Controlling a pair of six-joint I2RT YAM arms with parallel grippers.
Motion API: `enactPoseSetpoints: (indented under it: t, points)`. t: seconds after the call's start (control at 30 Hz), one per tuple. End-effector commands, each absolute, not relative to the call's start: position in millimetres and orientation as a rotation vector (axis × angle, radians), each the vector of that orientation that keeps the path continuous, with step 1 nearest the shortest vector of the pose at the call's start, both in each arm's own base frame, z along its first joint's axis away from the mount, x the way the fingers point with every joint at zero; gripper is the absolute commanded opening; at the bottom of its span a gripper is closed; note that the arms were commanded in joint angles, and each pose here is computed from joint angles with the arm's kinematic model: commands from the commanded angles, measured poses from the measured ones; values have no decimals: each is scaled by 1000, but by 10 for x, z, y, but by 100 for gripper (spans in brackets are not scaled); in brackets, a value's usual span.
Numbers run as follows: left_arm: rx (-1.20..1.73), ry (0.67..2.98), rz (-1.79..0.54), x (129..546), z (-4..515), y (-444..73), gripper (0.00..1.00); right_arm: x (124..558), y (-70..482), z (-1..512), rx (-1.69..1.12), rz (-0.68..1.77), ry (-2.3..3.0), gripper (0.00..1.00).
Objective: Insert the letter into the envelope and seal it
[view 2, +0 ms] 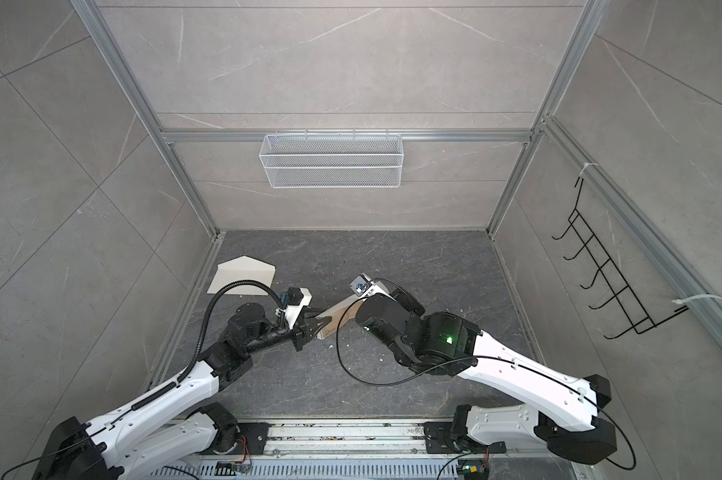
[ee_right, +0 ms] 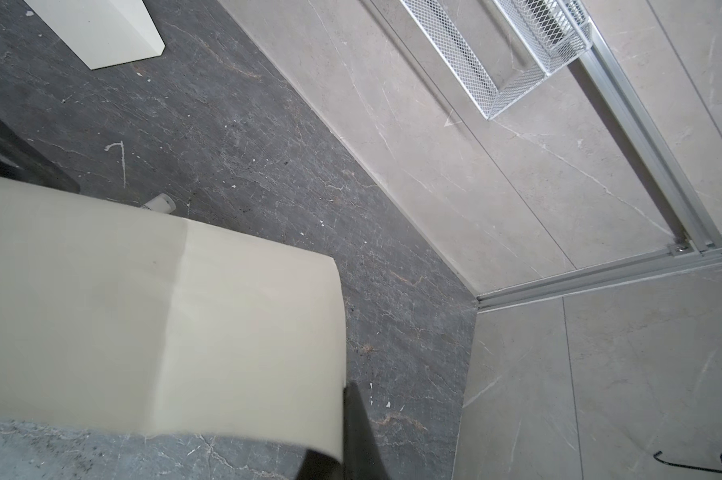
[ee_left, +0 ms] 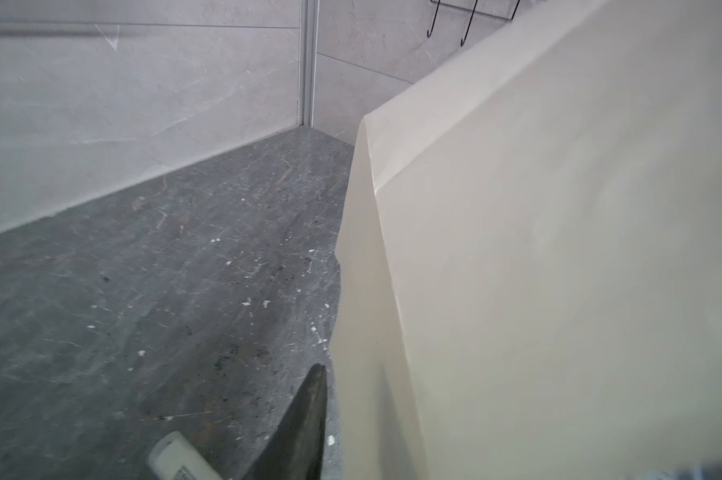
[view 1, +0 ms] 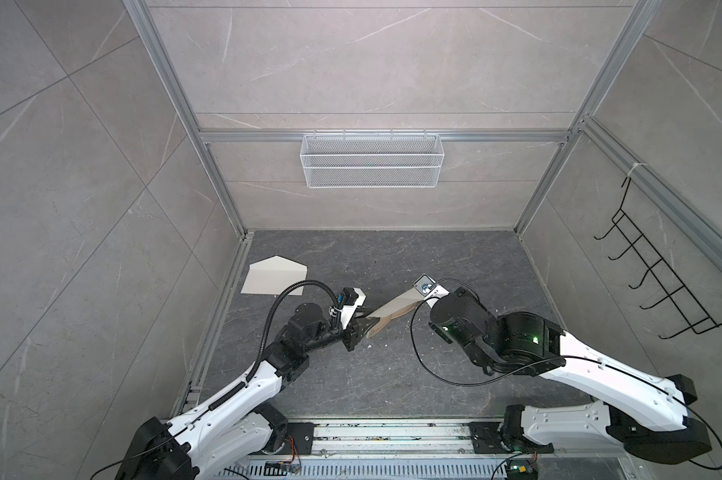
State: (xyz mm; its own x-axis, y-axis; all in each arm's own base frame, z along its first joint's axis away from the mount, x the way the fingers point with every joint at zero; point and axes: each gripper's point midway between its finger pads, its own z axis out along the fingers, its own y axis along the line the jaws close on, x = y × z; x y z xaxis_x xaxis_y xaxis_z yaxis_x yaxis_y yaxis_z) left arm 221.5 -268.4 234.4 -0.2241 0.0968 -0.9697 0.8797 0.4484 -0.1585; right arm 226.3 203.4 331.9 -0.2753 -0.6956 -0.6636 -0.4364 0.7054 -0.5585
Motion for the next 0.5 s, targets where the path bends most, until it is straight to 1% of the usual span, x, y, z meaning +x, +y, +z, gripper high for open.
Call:
enactPoseSetpoints:
  t: [0.0,0.03,0.07,0.13,0.17,0.2,0.23,0.27,0.3,0.33,0.37,0.43,0.47]
  points:
    - [847,1561,-977,2226,2626,-2758,10,2243,2016,3332,-852,-291,1926,0]
    - [846,1564,-979,2226,2617,-2759,4,2236,2020,3312,-864,-290,1924,0]
    - [845,1565,-978,2230,2615,-2759,0,2229,2029,3285,-880,-287,1922,0]
    - [837,1570,-964,2246,2613,-2745,0,2208,2046,3241,-913,-276,1912,0]
    - [834,1574,-947,2257,2605,-2727,0,2192,2045,3214,-940,-273,1902,2]
    - [829,1581,-923,2273,2599,-2701,0,2169,2050,3179,-977,-269,1890,7]
    - [814,1593,-882,2309,2591,-2656,0,2131,2051,3143,-1021,-256,1874,16]
    - [790,1609,-832,2360,2581,-2597,0,2083,2054,3105,-1066,-234,1860,28]
    - [768,1625,-792,2398,2575,-2546,0,2030,2066,3062,-1109,-205,1847,40]
    - [751,1639,-745,2435,2571,-2487,0,1964,2080,3022,-1153,-164,1831,54]
    - [750,1643,-715,2448,2575,-2450,0,1903,2092,2989,-1201,-132,1810,63]
    - [795,1628,-670,2411,2602,-2418,0,1752,2146,2928,-1292,-35,1768,84]
    - [816,1621,-656,2389,2607,-2405,0,1676,2168,2914,-1327,14,1747,91]
